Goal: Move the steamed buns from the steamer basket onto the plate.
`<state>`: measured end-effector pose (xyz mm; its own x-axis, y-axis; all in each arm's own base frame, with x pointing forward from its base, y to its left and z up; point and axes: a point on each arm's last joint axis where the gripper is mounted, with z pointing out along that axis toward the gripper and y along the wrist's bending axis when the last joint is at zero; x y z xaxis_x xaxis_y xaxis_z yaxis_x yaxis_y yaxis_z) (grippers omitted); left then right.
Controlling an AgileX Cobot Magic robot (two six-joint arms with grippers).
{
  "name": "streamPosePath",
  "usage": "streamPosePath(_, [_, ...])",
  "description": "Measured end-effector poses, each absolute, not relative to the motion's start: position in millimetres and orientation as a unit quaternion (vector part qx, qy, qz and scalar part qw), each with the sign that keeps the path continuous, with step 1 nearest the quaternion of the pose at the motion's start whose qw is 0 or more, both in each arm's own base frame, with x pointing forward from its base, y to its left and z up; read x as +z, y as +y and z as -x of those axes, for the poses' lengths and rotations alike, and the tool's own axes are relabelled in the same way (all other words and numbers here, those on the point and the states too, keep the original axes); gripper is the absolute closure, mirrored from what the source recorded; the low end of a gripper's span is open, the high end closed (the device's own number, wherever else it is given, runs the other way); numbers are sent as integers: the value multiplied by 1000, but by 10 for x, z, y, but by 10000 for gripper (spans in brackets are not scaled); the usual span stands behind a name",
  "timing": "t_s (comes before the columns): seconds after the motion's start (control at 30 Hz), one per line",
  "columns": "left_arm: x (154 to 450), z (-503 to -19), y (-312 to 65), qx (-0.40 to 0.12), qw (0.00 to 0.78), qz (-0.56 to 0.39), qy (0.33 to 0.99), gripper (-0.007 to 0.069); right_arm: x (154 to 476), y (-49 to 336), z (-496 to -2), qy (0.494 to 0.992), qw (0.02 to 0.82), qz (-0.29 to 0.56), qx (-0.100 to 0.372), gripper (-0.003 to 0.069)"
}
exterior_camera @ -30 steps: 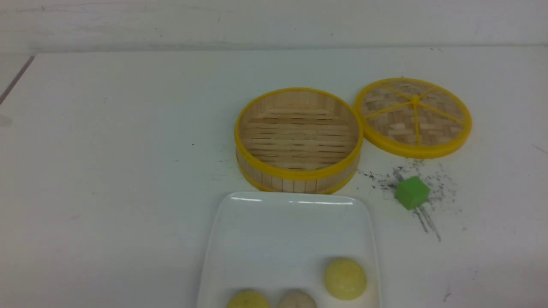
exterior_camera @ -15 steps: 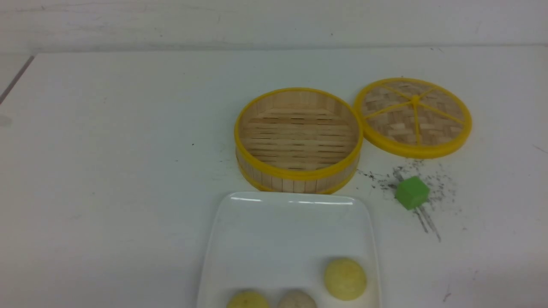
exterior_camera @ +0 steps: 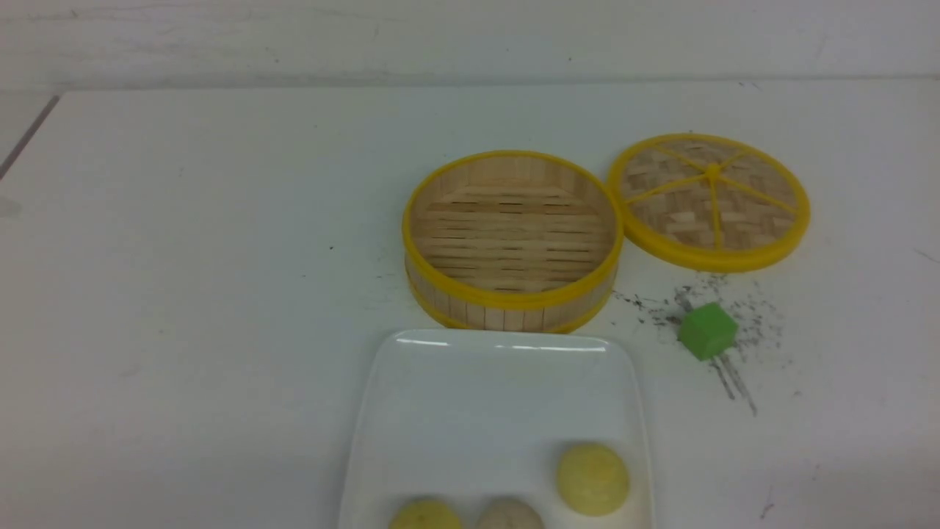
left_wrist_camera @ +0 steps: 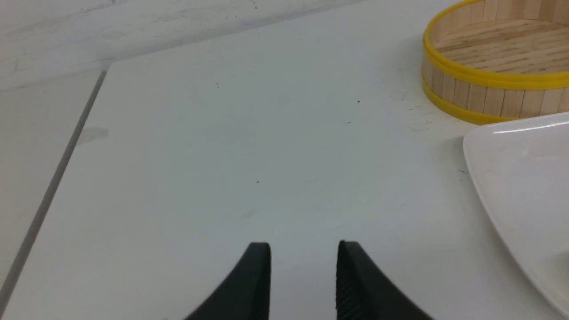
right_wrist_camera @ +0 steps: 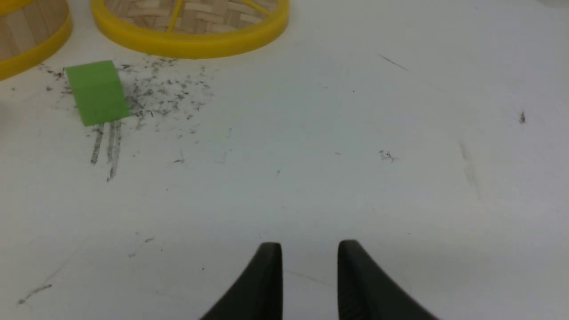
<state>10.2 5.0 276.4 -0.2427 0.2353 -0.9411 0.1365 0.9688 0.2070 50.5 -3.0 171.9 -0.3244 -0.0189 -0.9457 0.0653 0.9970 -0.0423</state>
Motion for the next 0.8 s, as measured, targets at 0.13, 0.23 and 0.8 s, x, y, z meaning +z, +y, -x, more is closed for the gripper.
streamPosePath(0.13, [2764,-102,52,42,604,-118,787,385,1719,-30,-505,813,581,-14,-36,442])
streamPosePath(0.23, [2765,-102,58,47,604,-119,787,385,1719,-30,-505,813,581,-14,-36,439])
streamPosePath(0.8, [2766,-104,70,56,604,-120,786,385,1719,-29,-505,813,581,-15,-36,423])
